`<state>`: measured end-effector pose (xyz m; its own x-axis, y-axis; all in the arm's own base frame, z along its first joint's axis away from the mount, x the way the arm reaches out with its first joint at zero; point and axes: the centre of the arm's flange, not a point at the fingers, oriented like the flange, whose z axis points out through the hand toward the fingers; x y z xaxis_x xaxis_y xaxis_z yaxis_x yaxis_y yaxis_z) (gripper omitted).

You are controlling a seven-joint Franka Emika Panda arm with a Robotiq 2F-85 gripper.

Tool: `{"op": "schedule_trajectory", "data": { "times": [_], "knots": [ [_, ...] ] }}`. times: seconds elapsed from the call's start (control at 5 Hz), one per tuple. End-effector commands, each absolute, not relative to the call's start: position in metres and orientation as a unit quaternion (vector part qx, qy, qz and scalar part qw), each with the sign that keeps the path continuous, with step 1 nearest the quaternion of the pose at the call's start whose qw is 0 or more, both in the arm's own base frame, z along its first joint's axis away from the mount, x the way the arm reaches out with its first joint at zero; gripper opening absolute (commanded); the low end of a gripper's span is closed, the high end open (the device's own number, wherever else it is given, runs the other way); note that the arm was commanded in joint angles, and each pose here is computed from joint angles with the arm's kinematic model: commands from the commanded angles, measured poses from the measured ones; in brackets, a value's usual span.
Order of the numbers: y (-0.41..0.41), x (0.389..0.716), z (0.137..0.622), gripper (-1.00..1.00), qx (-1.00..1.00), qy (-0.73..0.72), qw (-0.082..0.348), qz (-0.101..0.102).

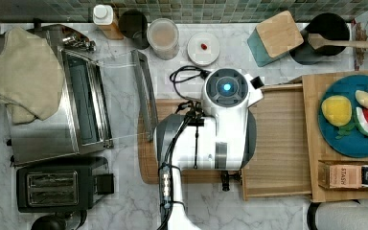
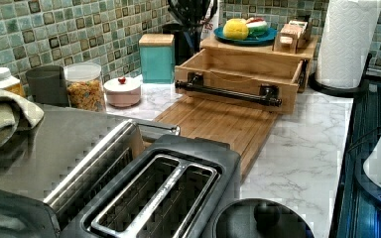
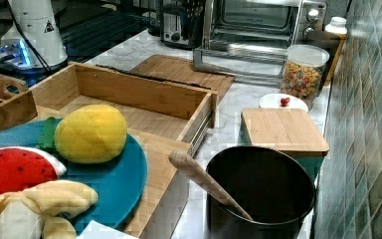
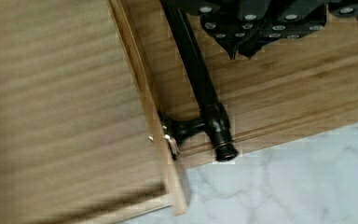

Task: Close the drawer.

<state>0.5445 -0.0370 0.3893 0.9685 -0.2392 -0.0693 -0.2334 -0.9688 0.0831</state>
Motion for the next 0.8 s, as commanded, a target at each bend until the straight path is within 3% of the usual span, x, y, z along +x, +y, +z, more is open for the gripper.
{"op": "schedule_trajectory", "data": {
  "times": [0.2, 0.4, 0.8],
  "knots": [
    [0.0, 0.487, 0.383, -1.0, 1.0, -0.017, -0.002, 0.011],
    [-0.005, 0.486, 0.361, -1.0, 1.0, -0.004, -0.016, 0.018],
    [-0.002, 0.502, 0.328, -1.0, 1.0, -0.006, -0.018, 0.004]
  ]
}}
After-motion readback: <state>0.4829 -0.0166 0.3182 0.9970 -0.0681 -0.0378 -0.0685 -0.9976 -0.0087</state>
